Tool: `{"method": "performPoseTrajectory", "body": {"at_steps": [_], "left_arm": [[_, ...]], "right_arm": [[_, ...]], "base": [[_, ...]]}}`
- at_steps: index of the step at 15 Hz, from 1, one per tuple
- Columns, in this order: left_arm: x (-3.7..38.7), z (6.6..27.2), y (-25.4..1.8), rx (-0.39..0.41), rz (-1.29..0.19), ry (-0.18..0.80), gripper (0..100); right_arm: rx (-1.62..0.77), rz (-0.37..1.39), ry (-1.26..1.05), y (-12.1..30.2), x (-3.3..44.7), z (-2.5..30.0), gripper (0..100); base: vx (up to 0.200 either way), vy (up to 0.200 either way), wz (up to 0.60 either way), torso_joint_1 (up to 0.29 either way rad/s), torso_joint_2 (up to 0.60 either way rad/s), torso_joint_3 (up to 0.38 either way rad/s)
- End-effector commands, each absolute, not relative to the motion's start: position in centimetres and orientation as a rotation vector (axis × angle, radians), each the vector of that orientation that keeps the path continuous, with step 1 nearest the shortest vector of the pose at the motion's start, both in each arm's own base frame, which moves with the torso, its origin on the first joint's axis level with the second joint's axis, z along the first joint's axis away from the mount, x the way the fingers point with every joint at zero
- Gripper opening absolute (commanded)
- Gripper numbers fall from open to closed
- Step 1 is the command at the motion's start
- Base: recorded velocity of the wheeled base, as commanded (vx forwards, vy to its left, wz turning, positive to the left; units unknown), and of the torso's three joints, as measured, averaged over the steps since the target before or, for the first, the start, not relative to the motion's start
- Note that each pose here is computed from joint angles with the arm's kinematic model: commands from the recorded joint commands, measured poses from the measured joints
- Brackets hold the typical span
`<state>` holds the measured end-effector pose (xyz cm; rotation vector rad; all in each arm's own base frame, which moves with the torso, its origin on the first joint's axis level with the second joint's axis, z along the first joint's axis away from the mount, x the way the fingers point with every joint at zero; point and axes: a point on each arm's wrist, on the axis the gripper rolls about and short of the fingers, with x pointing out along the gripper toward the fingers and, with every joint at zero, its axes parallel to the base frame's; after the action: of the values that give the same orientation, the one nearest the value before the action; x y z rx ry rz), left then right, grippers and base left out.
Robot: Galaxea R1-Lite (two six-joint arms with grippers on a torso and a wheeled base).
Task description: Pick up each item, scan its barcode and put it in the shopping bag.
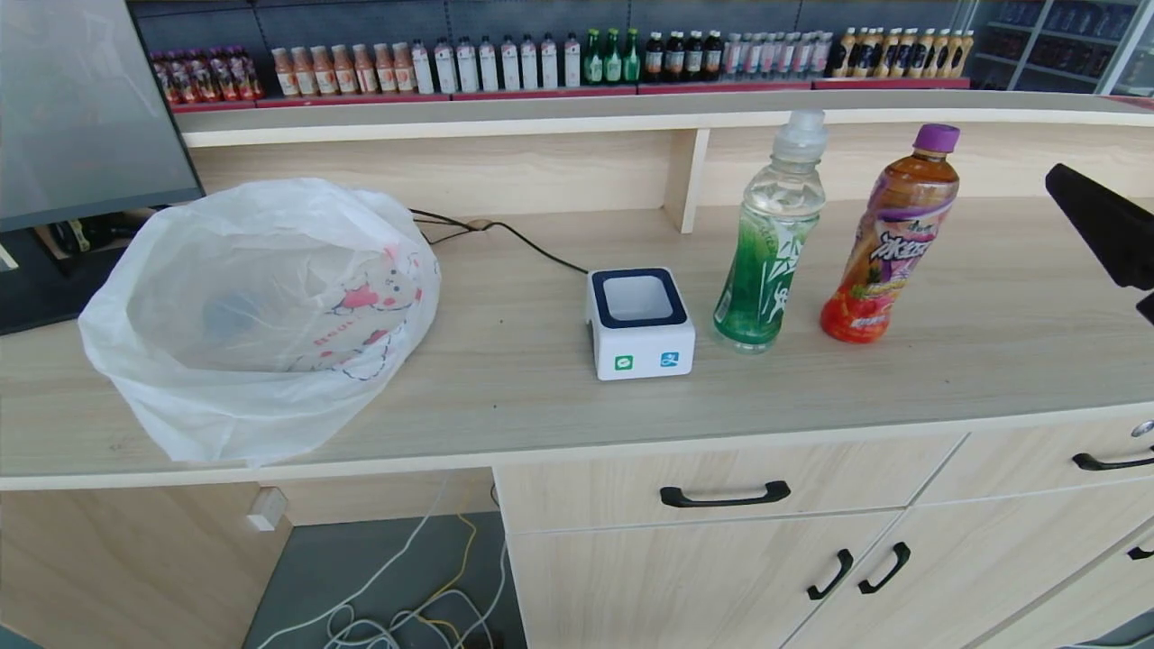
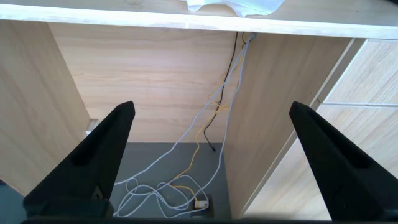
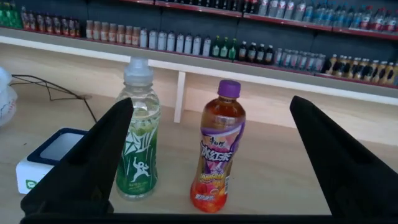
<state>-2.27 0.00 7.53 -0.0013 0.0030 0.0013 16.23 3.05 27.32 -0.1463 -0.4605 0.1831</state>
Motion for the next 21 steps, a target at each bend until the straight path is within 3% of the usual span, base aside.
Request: {"method": "performPoseTrajectory", "body": {"at_steps": [1,4,12,21], "left_arm": [[-2.3,7.5,0.0,-0.002,0.002,0.003,100],[-2.3,7.5,0.0,-0.002,0.002,0.003,100],[-2.3,7.5,0.0,-0.002,0.002,0.003,100],[-2.3,7.5,0.0,-0.002,0.002,0.003,100]], "right_arm": [[-0.102,0.224,-0.396,6.1,19.3,25.2,100],[-0.056,0.247,-0.382,9.4,20.4,23.5,100],[-0.022,0.325,-0.229,12.3,20.7,19.6,100],[-0.017,0.32,-0.198,13.8,23.5,18.1,100]], "base": [[0.0,0.0,0.0,0.0,0.0,0.0],[0.0,0.0,0.0,0.0,0.0,0.0],[0.0,0.0,0.0,0.0,0.0,0.0],[0.0,0.0,0.0,0.0,0.0,0.0]]}}
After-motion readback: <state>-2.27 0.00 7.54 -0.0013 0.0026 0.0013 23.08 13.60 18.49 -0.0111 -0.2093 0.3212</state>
